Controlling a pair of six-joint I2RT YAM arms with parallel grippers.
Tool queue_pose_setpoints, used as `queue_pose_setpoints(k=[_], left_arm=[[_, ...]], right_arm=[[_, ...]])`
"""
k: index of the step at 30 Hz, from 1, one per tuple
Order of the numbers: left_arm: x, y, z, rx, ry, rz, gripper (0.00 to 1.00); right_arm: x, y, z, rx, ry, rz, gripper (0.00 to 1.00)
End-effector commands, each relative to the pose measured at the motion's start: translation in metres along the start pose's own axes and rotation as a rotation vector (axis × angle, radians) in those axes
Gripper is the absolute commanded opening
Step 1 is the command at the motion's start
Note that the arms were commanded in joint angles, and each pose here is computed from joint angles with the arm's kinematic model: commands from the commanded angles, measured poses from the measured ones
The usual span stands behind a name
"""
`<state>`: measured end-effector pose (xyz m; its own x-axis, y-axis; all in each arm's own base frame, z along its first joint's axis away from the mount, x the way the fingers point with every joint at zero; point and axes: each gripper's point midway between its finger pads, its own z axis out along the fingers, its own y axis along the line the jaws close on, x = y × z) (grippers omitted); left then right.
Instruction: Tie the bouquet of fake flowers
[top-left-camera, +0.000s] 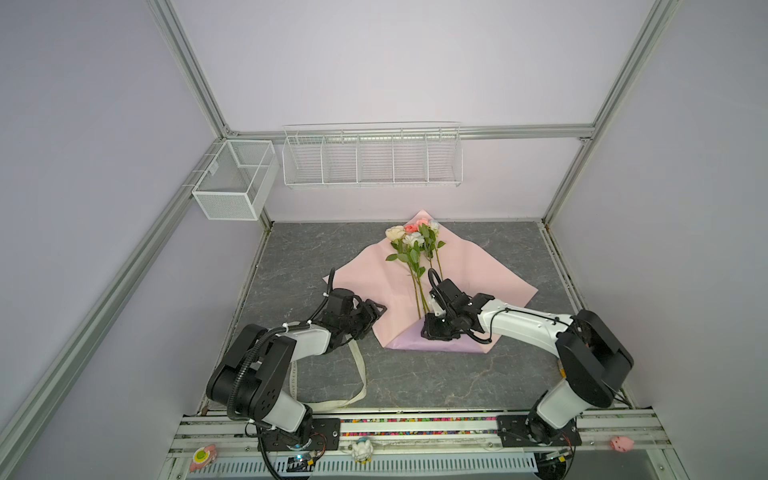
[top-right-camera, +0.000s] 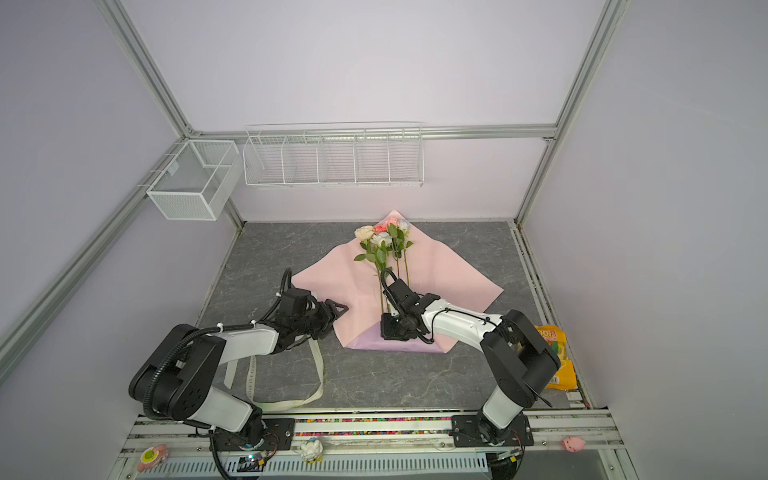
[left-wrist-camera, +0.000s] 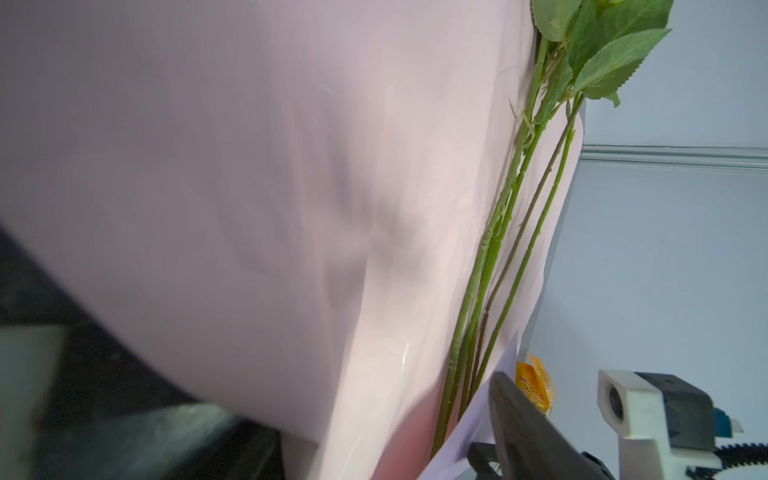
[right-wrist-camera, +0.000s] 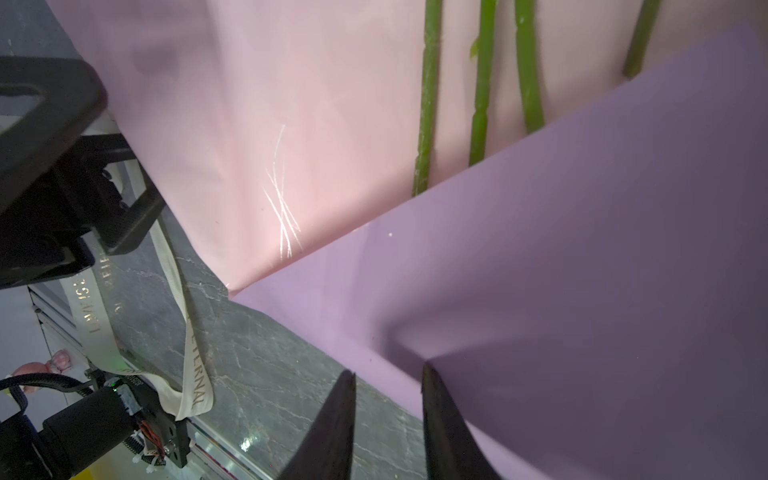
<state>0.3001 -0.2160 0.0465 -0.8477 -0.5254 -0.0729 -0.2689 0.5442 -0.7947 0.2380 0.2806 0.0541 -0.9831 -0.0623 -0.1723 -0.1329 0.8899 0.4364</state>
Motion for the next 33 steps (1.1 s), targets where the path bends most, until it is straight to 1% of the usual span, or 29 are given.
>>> queue_pose_setpoints(k=[1, 5, 7, 11, 18, 22, 26, 27, 31, 33], left_arm=[[0.005, 0.016, 0.002, -0.035, 0.010, -0.063, 0.71], [-0.003, -0.005, -0.002, 0.031, -0.016, -0.044, 0.71], [-0.005, -0.011, -0.004, 0.048, -0.027, -0.036, 0.69], [-0.004, -0.016, -0.007, 0.057, -0.036, -0.030, 0.58], [0.006, -0.017, 0.000, 0.057, 0.015, -0.012, 0.39], [0.006, -0.022, -0.003, 0.051, 0.001, 0.006, 0.31], [0.005, -0.032, -0.008, 0.029, -0.024, 0.050, 0.24], [0.005, -0.033, -0.009, 0.023, -0.022, 0.057, 0.20], [0.004, -0.046, -0.013, 0.040, -0.031, 0.085, 0.10], [0.004, -0.049, -0.013, 0.038, -0.029, 0.086, 0.08]], right_arm=[[0.005, -0.002, 0.002, 0.009, 0.014, 0.002, 0.31], [0.003, 0.001, 0.003, 0.001, 0.022, -0.010, 0.31], [0.004, 0.003, 0.002, -0.003, 0.027, -0.017, 0.32], [0.004, 0.004, 0.001, -0.014, 0.025, -0.031, 0.33], [0.006, 0.005, 0.006, -0.029, 0.035, -0.019, 0.33], [0.009, 0.004, 0.006, -0.020, 0.053, -0.031, 0.31], [0.011, 0.005, 0.008, -0.032, 0.066, -0.045, 0.28], [0.012, 0.004, 0.008, -0.029, 0.069, -0.044, 0.28], [0.013, -0.003, 0.013, 0.008, 0.082, -0.043, 0.25], [0.013, -0.007, 0.016, 0.025, 0.086, -0.044, 0.24]])
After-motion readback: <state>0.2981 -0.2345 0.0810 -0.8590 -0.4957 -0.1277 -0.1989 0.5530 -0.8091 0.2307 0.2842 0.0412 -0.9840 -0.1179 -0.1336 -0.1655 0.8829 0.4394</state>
